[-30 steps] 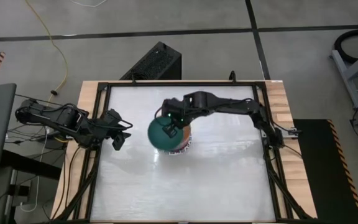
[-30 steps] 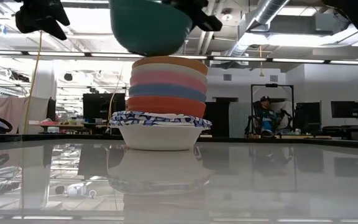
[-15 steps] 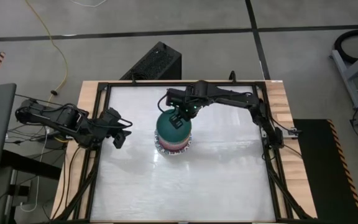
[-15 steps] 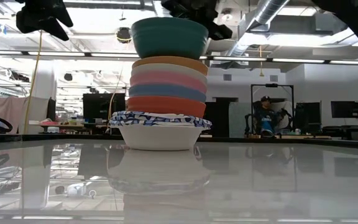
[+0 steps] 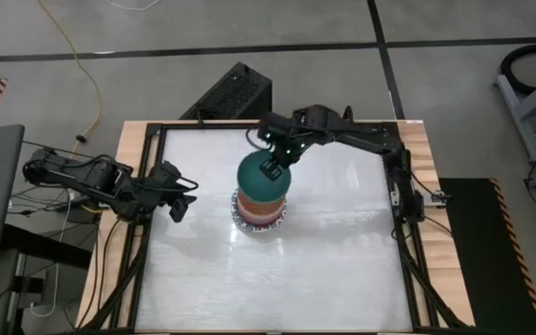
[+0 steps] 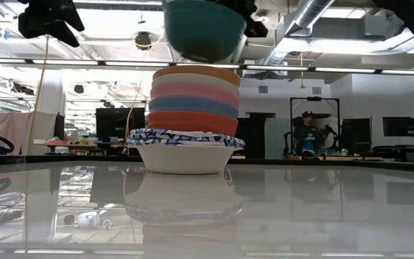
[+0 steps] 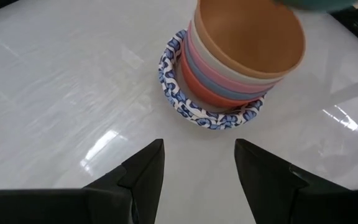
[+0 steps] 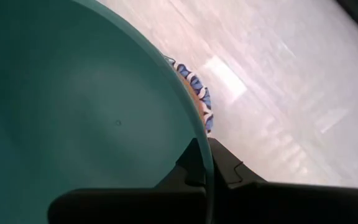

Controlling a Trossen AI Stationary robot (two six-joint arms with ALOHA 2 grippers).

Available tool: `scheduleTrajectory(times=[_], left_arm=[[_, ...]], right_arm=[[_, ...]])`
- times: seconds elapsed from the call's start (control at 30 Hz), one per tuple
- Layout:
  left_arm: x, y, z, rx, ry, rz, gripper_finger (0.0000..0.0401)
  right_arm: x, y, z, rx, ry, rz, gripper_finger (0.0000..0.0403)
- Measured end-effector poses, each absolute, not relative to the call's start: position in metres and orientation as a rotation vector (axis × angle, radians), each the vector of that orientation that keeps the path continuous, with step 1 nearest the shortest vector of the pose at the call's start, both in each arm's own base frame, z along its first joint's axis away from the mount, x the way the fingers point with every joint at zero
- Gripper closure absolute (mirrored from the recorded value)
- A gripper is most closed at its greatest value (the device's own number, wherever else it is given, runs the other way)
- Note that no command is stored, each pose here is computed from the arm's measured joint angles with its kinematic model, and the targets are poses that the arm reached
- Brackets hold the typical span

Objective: Nest bowls inside each other
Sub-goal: Stack the dark green bowl on top of the orange bowl

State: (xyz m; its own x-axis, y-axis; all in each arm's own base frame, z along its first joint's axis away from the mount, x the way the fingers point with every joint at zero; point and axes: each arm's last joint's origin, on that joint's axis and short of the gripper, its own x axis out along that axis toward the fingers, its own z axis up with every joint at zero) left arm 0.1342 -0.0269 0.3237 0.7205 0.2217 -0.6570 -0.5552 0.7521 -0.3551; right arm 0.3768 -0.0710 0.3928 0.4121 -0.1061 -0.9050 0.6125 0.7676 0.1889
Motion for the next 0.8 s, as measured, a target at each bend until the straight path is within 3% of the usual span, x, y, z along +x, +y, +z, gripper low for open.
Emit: scheduleTrajectory(times=[0.33, 0.6, 0.8], left_arm=[[0.134, -0.027, 0.324, -0.574, 0.630, 0.456, 0.0216], [0.134, -0.027, 0.324, -0.544, 0.634, 0.449, 0.0216], [0.134, -0.027, 0.324, -0.542, 0.632, 0.451, 0.0216]], right_arm=[[0.338, -0.103, 0.418, 0.543, 1.045, -0.427, 0.0396], [0.325, -0.089, 0.429, 0.515, 1.062, -0.351, 0.0396], [0.311, -0.073, 0.445, 0.520, 1.034, -0.178, 0.0396]])
